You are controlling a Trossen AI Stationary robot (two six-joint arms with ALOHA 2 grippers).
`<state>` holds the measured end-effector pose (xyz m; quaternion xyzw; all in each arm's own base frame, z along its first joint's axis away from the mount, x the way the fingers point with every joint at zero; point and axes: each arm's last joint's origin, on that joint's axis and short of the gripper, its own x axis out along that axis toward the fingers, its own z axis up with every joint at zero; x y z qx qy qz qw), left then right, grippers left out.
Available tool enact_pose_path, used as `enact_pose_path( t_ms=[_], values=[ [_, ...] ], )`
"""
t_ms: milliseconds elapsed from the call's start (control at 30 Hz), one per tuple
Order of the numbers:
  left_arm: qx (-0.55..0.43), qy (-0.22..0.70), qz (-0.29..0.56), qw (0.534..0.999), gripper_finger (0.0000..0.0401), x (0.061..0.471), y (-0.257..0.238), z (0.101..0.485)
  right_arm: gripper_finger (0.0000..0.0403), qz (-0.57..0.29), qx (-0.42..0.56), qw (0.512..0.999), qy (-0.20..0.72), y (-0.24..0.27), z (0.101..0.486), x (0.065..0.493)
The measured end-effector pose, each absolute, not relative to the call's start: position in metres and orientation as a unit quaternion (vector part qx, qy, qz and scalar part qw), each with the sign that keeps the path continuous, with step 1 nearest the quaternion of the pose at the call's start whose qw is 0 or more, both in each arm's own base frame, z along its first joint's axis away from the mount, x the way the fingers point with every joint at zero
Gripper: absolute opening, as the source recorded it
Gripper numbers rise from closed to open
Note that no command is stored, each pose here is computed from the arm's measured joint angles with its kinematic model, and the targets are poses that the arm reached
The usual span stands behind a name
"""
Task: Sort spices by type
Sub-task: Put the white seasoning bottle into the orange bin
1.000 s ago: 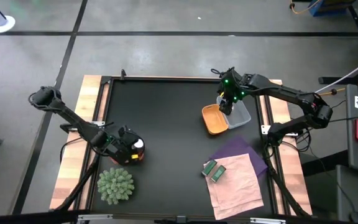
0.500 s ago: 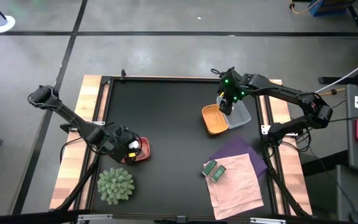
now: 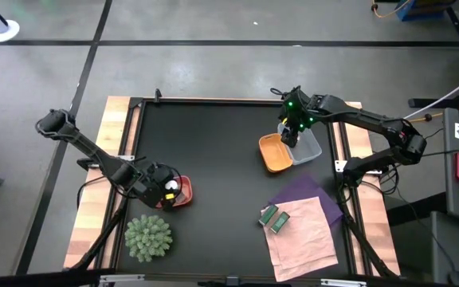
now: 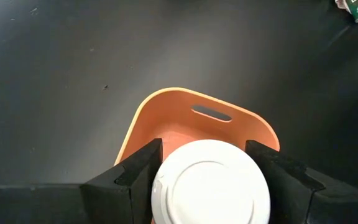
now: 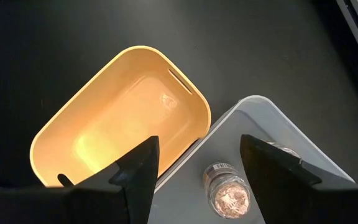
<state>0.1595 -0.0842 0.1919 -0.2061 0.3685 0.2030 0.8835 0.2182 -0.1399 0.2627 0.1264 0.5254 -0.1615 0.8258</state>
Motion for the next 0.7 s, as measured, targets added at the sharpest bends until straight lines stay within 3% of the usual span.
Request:
enact_pose_path(
  t_ms=[700],
  values=[
    [-0.171,0.340,0.152,0.912,0.0212,0.1680,-0.0893,0.1985,0.0225,-0.162,0.126,0.826,0.524,-0.1401,0.2628,0.2183]
  ],
)
